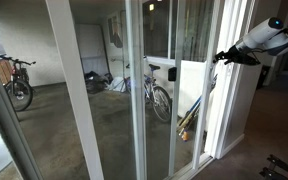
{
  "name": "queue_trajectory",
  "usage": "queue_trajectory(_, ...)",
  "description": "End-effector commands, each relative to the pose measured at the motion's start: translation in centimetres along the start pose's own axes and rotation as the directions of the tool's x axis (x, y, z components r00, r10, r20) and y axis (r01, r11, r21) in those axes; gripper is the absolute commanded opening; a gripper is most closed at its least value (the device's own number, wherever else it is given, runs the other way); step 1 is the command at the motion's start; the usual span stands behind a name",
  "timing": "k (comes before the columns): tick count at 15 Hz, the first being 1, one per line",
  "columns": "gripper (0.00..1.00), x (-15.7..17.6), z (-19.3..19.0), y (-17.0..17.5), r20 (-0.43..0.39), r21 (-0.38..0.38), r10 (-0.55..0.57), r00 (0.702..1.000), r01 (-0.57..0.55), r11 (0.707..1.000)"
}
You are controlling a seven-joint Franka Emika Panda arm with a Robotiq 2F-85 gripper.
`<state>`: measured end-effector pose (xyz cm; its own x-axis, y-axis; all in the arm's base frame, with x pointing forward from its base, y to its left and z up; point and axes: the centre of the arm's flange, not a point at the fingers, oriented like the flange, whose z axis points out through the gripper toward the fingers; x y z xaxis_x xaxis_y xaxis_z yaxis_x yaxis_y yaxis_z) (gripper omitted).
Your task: Slide the glass door to the right
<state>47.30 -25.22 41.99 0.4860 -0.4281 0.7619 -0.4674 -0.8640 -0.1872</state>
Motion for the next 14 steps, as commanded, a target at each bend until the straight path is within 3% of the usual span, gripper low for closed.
queue_trajectory(1, 1.00, 0.5, 1.6, 7.9, 0.043, -0.048, -0.019, 0.999, 0.021, 0.999)
queue_trajectory(8, 1.00, -0.7, 3.9, 9.6, 0.088, -0.043, 0.089, 0.992, -0.085, 0.995)
queue_trajectory(11, 1.00, -1.1, 4.0, 10.3, 0.071, -0.008, 0.213, 0.974, -0.213, 0.977)
queue_trajectory(14, 1.00, -1.4, 3.8, 10.9, 0.071, 0.005, 0.265, 0.962, -0.266, 0.964)
